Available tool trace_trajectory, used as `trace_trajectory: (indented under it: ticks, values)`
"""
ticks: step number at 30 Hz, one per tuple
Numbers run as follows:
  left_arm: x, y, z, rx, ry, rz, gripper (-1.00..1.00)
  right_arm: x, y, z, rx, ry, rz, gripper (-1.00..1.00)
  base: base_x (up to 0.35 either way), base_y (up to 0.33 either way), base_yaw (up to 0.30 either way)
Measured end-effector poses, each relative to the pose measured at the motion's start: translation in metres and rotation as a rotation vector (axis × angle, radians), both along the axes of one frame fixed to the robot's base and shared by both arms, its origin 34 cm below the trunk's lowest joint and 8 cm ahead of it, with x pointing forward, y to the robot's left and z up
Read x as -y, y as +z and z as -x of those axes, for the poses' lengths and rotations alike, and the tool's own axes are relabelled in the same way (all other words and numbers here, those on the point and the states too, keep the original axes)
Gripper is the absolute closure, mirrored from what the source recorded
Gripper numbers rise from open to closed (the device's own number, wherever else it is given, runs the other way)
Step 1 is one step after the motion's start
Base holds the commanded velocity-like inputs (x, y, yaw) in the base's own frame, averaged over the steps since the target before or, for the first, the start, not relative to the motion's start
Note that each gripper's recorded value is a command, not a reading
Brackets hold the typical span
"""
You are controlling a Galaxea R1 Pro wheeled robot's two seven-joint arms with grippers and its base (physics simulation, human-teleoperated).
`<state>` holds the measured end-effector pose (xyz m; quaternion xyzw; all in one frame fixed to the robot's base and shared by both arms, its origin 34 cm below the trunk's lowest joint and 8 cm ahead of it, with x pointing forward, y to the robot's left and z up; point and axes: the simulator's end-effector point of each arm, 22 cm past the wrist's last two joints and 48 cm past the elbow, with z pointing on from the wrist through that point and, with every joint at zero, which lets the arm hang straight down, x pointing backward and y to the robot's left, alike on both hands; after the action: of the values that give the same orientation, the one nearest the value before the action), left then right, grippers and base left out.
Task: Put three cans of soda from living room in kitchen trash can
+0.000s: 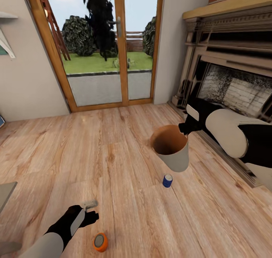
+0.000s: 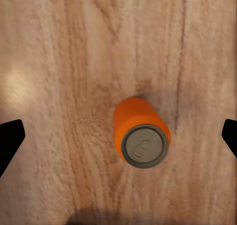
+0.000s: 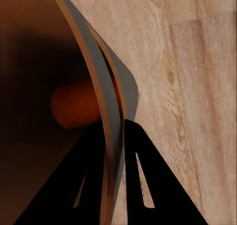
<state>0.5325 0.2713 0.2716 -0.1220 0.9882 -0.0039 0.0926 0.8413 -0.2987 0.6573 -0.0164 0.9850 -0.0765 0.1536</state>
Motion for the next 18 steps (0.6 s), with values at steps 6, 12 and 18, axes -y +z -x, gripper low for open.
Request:
trace_trajectory:
  ticks: [6, 12, 18]
  values:
    - [0.012, -0.014, 0.003, 0.001, -0.005, 0.017, -1.0, -0.016, -0.015, 0.003, 0.003, -0.011, -0.073, 1.0, 0.0, 0.0, 0.0]
    - [0.016, -0.027, 0.007, 0.003, -0.007, 0.026, -1.0, -0.003, -0.026, 0.006, 0.001, 0.0, -0.01, 1.0, 0.0, 0.0, 0.0]
    - [0.017, -0.041, 0.01, 0.003, -0.006, 0.028, -1.0, -0.013, -0.041, 0.01, 0.003, -0.007, -0.057, 1.0, 0.0, 0.0, 0.0]
